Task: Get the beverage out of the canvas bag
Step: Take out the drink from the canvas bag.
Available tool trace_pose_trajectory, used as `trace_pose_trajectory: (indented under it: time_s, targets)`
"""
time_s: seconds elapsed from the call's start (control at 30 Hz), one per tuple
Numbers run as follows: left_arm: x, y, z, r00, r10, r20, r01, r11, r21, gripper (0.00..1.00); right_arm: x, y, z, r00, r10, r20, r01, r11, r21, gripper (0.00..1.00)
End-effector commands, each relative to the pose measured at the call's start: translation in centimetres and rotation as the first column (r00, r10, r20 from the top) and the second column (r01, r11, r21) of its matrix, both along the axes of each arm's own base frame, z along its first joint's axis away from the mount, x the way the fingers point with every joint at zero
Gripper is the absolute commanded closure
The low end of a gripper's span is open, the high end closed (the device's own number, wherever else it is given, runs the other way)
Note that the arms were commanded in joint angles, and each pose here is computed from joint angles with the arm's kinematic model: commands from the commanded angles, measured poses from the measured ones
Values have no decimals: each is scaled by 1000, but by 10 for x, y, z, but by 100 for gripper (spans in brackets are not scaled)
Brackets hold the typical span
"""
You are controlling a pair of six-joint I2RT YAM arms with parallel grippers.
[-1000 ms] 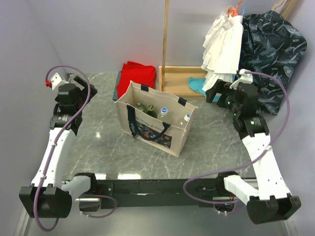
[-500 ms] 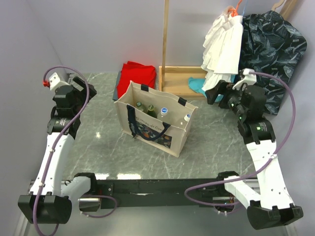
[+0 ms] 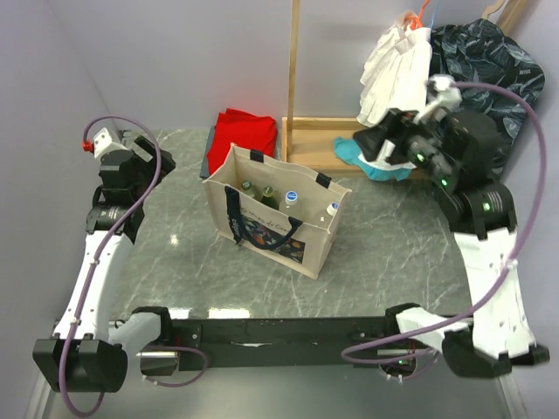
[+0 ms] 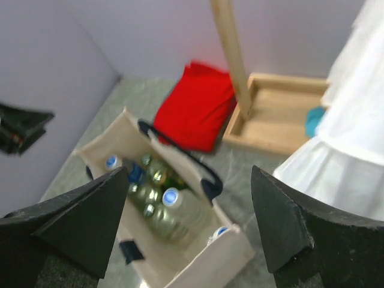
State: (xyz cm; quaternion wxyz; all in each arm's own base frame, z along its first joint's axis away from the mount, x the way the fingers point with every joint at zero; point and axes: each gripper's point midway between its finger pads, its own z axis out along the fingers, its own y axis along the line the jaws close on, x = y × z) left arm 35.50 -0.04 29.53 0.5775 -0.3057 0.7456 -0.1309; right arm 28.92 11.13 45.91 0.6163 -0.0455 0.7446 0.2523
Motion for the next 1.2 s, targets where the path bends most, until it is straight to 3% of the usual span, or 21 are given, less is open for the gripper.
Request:
trace_pose_trajectory:
  time_s: [0.0, 0.07, 0.3, 0.47, 0.57, 0.7, 0.83, 1.17]
  targets:
    - [6, -3, 9, 999, -34, 21, 33, 999, 21, 3, 9, 25, -17, 992, 35, -123, -50, 991, -126, 11]
    - [7, -3, 7, 999, -32, 13, 32, 999, 25, 4, 20, 38, -22, 984, 28, -174, -58, 984, -171, 16]
    - [5, -4, 9, 999, -51, -9, 51, 998, 39, 1, 40, 61, -33, 977, 36, -210, -81, 974, -212, 11]
    - [-4, -48, 62, 947, -298, 123, 296, 955, 28, 6, 41, 72, -49, 969, 63, -237, -118, 966, -229, 9]
    - [-24, -88, 99, 843, -492, 218, 501, 865, 17, 5, 41, 79, -59, 964, 76, -255, -137, 963, -232, 9]
    - [-37, -114, 106, 816, -552, 172, 561, 827, -5, 12, 40, 86, -65, 961, 90, -262, -153, 960, -234, 8]
    - [-51, -131, 92, 817, -568, 101, 573, 819, -24, 11, 40, 92, -66, 960, 103, -259, -166, 958, -233, 8]
    - [-70, -133, 25, 856, -492, -162, 500, 866, 13, 14, 42, 102, -72, 959, 114, -261, -178, 955, -237, 8]
